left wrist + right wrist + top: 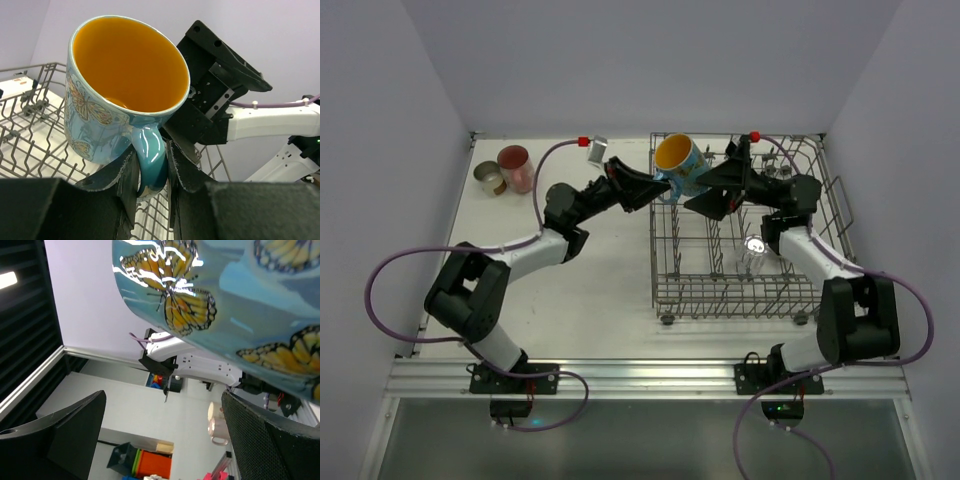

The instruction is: Unload the cups from the dish rack

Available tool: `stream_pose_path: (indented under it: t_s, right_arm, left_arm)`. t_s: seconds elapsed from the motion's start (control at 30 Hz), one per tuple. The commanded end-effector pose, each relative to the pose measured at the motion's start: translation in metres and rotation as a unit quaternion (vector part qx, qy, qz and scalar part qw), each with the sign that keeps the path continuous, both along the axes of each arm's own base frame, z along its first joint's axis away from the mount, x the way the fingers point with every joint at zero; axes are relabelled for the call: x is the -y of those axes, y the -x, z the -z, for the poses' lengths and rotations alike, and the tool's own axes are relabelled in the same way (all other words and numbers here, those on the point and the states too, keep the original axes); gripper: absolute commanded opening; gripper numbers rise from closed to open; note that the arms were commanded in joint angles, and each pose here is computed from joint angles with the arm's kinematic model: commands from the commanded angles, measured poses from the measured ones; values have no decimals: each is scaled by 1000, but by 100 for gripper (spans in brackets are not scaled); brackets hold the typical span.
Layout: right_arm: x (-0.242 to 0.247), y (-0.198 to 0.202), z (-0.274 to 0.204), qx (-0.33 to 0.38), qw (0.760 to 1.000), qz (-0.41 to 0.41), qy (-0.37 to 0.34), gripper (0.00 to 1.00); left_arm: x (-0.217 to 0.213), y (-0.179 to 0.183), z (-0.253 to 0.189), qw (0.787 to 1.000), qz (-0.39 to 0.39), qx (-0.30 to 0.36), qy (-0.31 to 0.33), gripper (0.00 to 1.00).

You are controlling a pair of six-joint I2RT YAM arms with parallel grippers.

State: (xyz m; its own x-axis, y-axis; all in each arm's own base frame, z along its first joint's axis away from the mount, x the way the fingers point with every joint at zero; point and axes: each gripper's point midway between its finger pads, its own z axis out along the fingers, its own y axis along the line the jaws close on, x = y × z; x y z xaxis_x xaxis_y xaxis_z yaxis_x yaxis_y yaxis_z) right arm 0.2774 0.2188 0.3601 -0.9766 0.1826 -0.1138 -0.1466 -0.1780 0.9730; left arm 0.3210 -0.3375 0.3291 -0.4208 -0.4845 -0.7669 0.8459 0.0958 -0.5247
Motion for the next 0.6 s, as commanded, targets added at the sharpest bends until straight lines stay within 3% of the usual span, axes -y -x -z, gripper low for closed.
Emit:
stream_pose_path:
  t_s: [0.0, 0.23, 0.27, 0.33, 0.57]
  right_arm:
    - [6, 14, -17, -128, 991, -28, 3, 99]
    - [7, 30, -7, -116, 992, -16, 48, 99]
    - [7, 30, -2, -147, 988, -13, 56, 99]
    - [8, 38, -10, -94, 993, -1, 72, 99]
    - [15, 37, -7, -46, 985, 58, 153, 99]
  left_arm:
    - [-37, 61, -132, 944, -18, 292, 150, 0]
    - [-35, 49, -136, 951, -53, 288, 97, 0]
    - [-35, 46, -137, 952, -59, 287, 91, 0]
    - [-38, 43, -140, 951, -71, 290, 77, 0]
    - [-62, -4, -124, 953, -171, 247, -25, 0]
